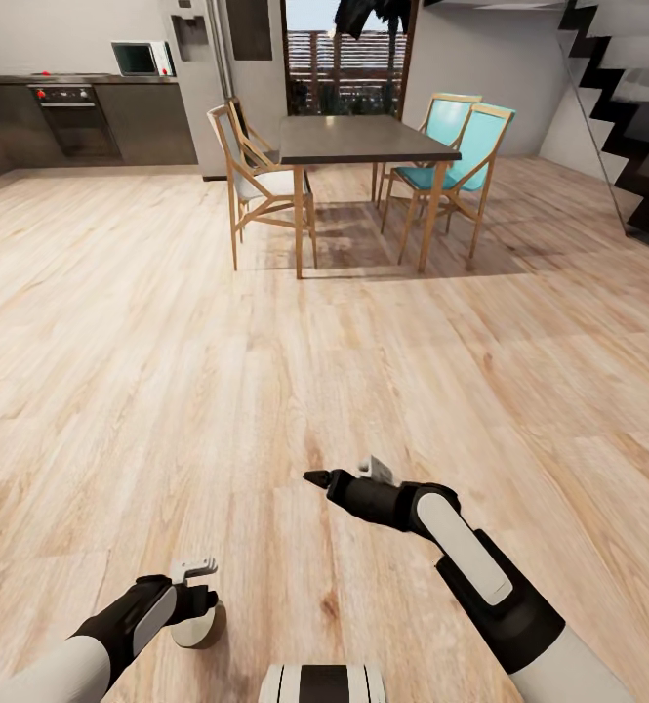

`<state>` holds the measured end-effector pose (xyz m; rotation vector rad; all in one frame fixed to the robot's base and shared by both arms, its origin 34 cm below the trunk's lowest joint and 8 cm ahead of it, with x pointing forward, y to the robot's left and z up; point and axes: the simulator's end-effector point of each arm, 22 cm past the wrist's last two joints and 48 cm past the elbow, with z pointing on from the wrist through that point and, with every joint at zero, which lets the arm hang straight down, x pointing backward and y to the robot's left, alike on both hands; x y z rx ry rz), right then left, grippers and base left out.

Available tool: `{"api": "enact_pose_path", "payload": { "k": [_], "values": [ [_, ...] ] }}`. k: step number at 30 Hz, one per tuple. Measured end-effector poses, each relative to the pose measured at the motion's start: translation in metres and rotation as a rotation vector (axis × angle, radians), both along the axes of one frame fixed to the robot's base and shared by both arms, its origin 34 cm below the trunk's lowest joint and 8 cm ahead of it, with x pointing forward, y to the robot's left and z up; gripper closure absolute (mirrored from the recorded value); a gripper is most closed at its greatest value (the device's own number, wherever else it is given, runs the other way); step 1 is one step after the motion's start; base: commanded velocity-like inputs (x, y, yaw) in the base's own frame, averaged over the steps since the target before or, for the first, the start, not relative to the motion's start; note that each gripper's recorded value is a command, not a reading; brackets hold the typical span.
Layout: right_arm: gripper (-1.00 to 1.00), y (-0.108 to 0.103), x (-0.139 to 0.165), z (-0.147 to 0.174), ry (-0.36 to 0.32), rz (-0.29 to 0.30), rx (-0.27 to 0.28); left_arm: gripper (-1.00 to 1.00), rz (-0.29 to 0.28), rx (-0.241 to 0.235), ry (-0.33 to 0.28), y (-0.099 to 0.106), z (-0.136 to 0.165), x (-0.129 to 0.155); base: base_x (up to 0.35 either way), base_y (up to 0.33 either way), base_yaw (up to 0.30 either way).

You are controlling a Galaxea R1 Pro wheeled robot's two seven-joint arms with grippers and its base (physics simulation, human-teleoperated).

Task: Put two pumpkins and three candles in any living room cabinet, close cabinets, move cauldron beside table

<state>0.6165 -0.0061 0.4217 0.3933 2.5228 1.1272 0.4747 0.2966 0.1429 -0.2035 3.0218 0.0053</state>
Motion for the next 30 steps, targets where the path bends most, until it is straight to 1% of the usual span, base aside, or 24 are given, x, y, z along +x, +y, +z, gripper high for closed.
{"api": "enact_pose_path", "payload": {
  "k": [1, 2, 7, 12, 17, 22, 24, 30],
  "values": [
    [-1.0, 0.001, 0.002, 0.002, -0.022, 0.011, 0.025, -1.0, 0.0, 0.001, 0.004, 0.0, -0.002, -0.001, 0.0, 0.0, 0.0],
    [-1.0, 0.0, 0.002, 0.001, -0.03, 0.016, 0.03, -1.0, 0.0, 0.0, 0.008, 0.0, -0.003, -0.003, 0.0, 0.0, 0.0],
    [-1.0, -0.001, 0.002, -0.01, -0.03, 0.024, 0.035, -1.0, 0.001, 0.0, 0.028, 0.0, -0.012, -0.01, 0.0, 0.0, 0.0],
    [-1.0, -0.001, 0.002, -0.01, -0.032, 0.025, 0.036, -1.0, 0.001, -0.001, 0.028, 0.0, -0.012, -0.01, 0.0, 0.0, 0.0],
    [-1.0, -0.001, 0.0, -0.022, -0.012, 0.024, 0.035, -1.0, 0.001, 0.0, 0.048, 0.0, -0.02, -0.018, 0.0, 0.0, 0.0],
    [-1.0, -0.001, 0.0, -0.022, -0.012, 0.024, 0.036, -1.0, 0.001, -0.001, 0.047, 0.0, -0.02, -0.018, 0.0, 0.0, 0.0],
    [-1.0, -0.001, 0.0, -0.022, -0.012, 0.024, 0.036, -1.0, 0.001, 0.0, 0.039, 0.0, -0.02, -0.016, 0.0, 0.0, 0.0],
    [-1.0, -0.002, 0.0, -0.022, -0.012, 0.023, 0.035, -1.0, 0.004, 0.008, -0.011, 0.001, -0.019, -0.006, 0.0, 0.0, 0.0]
  ]
}}
